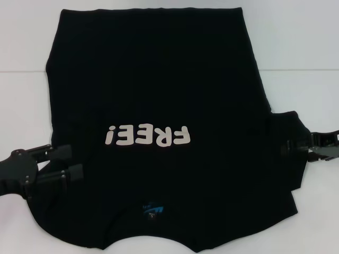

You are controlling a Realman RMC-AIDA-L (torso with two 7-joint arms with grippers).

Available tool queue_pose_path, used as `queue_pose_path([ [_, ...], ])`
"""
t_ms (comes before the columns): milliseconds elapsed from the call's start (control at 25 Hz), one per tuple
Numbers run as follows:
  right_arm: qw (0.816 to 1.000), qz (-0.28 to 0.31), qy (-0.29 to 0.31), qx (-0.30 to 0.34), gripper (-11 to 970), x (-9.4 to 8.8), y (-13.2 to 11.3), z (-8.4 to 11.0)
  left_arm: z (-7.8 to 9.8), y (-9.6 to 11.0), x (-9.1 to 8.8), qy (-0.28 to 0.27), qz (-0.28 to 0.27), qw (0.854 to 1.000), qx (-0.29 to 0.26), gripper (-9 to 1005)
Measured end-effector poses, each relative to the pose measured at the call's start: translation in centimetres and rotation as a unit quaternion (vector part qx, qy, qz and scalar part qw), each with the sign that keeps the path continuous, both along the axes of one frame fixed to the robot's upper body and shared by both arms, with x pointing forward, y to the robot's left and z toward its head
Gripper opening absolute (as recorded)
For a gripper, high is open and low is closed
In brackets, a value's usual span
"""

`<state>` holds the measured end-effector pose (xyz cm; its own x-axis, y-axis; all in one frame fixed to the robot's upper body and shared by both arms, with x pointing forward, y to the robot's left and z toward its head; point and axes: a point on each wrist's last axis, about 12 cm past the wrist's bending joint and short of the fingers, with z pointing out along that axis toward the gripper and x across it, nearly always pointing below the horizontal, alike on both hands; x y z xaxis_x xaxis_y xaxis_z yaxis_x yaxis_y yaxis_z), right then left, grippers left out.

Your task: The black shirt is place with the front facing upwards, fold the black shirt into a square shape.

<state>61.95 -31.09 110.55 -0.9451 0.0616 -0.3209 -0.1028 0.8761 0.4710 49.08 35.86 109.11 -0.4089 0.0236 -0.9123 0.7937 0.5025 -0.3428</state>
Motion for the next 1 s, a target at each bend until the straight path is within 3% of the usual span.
queue_pose_path([
  [600, 1.000, -0.002, -0.013, -0.005, 929, 0.37, 0.10, 0.07, 0.02, 0.03, 0.02, 0.000, 0.002, 1.000, -0.001, 736],
  [1000, 1.000, -0.003, -0.011, -0.013, 569, 0.21, -0.13, -0.18, 0.03, 0.02, 0.03, 0.000, 0.002, 1.000, -0.002, 735],
])
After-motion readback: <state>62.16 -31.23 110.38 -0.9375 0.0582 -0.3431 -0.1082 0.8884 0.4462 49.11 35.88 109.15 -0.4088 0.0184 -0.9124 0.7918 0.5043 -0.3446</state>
